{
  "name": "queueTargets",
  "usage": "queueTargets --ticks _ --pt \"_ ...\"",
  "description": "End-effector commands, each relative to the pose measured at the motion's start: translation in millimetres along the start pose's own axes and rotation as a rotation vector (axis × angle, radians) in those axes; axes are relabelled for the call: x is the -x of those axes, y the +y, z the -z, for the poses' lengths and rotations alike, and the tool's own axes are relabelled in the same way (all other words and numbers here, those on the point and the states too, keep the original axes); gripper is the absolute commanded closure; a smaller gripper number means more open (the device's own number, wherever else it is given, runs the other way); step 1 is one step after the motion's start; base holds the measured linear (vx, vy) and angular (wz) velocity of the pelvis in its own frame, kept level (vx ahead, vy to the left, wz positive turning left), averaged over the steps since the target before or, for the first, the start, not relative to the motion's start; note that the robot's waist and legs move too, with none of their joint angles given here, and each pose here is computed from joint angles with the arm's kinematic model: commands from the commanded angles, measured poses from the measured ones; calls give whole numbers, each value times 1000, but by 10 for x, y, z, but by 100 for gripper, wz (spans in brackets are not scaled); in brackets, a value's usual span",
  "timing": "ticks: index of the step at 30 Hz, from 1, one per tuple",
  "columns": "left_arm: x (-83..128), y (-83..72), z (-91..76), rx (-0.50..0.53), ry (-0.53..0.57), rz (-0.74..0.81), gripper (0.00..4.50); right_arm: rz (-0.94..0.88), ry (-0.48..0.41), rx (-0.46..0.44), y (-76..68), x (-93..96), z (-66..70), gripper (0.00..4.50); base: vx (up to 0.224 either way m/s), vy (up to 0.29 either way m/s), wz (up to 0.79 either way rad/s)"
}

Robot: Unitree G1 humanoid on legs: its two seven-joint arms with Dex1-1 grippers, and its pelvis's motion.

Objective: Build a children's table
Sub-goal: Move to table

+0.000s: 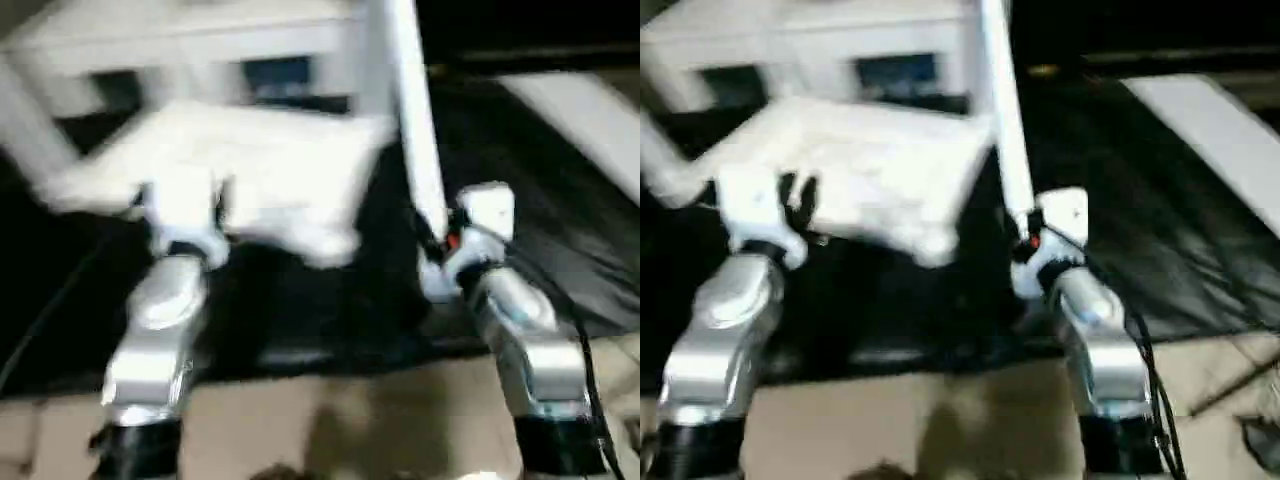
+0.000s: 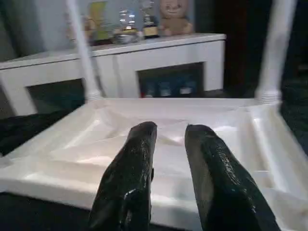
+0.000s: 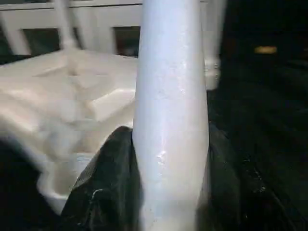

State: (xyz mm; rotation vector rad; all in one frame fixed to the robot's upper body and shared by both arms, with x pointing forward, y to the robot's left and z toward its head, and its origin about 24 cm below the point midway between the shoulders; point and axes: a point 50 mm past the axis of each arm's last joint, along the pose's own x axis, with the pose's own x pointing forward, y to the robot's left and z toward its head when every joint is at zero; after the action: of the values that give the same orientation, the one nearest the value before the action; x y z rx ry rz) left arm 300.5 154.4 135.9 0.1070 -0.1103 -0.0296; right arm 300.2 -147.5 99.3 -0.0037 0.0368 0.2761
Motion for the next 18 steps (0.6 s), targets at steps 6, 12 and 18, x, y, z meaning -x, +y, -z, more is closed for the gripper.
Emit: queueTargets --ticks 6,12,18 --pt "-35 -74 5 17 -8 21 318 13 -36 39 -59 16 -82 266 -44 64 23" --pt "-32 -63 44 45 5 -10 318 0 -47 13 -53 6 -103 266 167 -67 0" --pt "-16 -25 69 -1 9 -62 318 -28 -34 48 -23 -11 -90 266 -38 -58 -28"
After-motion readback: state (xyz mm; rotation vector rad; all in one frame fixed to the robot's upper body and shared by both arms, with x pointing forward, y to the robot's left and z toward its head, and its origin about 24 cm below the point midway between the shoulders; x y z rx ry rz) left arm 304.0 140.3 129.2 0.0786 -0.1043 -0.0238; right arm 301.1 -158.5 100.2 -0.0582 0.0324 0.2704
